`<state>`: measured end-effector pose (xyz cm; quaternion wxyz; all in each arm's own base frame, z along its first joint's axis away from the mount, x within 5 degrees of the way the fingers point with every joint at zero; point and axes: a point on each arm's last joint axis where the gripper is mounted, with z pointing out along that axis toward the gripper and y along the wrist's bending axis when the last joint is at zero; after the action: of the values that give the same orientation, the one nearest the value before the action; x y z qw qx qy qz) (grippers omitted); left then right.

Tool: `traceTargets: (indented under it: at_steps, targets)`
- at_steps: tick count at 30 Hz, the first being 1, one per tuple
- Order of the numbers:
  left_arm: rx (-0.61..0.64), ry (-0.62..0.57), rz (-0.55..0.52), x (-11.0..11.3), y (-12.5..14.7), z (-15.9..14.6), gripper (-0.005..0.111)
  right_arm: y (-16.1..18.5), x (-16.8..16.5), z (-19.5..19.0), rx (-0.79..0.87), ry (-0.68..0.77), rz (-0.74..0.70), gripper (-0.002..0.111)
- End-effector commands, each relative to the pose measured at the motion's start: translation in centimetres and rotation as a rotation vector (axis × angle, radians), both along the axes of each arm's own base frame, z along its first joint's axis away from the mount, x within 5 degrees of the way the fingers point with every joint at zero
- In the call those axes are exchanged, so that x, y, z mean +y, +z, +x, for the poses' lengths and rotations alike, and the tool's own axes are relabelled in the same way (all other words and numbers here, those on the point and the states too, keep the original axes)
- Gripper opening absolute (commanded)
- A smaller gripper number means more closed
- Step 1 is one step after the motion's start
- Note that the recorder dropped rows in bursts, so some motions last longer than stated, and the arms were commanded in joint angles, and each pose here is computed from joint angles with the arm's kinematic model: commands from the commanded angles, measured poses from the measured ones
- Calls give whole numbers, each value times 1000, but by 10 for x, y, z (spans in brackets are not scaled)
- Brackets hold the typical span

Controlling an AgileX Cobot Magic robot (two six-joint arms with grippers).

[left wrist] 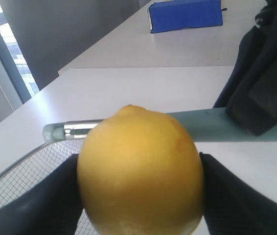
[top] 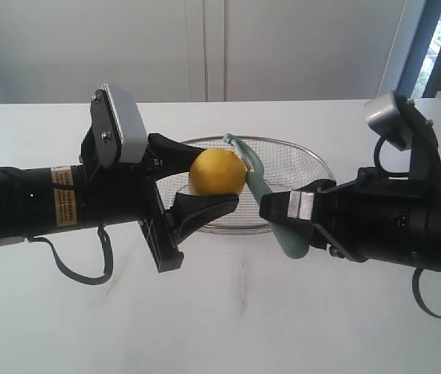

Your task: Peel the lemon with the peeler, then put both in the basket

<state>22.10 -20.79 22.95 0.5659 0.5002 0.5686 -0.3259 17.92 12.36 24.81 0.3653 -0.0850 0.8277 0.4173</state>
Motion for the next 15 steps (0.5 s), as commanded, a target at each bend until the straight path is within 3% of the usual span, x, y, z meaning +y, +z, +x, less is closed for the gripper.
traceTargets:
  at_steps: [1,15]
  targets:
    - [-8,-23,-14,-1,3,-3,0,8,2,-1,-23,19,26,0]
    - [-8,-23,-14,-1,3,-3,0,24,-3,-6,-92,-3,41,0]
